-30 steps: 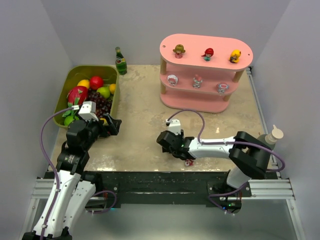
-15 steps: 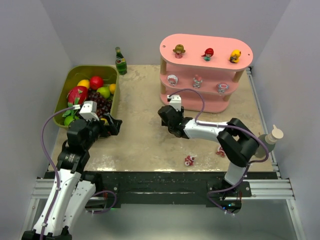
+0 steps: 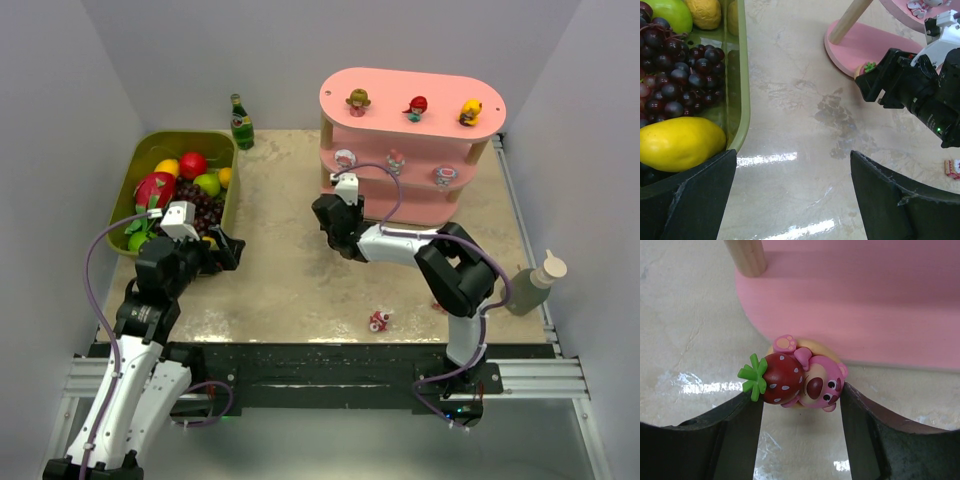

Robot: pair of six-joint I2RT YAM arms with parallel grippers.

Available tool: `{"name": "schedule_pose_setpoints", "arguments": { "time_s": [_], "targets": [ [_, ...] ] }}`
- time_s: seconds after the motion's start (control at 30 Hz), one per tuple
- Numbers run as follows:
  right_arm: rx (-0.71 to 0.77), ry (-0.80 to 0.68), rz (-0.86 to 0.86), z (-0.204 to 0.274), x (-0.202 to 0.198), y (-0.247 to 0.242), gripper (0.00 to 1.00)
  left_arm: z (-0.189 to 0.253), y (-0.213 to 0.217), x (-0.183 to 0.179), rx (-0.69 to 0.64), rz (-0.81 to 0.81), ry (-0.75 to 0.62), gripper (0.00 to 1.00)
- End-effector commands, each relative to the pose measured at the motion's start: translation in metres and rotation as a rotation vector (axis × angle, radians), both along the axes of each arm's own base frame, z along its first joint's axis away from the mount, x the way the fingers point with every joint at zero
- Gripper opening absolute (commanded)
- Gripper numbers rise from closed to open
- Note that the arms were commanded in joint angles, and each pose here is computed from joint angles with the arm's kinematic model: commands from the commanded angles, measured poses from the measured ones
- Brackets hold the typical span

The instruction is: Place and organize the plastic toys onto the shelf

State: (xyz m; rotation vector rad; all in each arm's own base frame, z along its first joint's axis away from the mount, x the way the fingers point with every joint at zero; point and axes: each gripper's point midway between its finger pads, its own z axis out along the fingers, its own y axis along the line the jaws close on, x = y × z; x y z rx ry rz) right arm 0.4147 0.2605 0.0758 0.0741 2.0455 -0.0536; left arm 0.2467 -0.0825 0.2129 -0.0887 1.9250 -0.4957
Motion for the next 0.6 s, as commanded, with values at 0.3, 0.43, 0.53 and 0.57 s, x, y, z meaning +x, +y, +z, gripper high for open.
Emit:
{"name": "schedule_pose_setpoints", "arguments": {
  "time_s": [0.3,0.43,0.53,0.57],
  "targets": [
    [0.031,-0.138,-0.086,0.031,0.036,-0.002,0.36,-0.002,0.000,0.001,-0.005,0.001,0.006,1.00],
    [0.010,-0.148,-0.076,0.029,0.039,-0.001,0.38,-0.002,0.000,0.001,-0.004,0.002,0.005,1.00],
    [-0.007,-0.149,-0.087,0.026,0.040,-0.003,0.40,-0.003,0.000,0.001,-0.004,0.001,0.007,1.00],
    [-0.010,-0.149,-0.089,0.024,0.041,-0.004,0.41,-0.003,0.000,0.001,-0.003,0.001,0.007,1.00]
  ]
}}
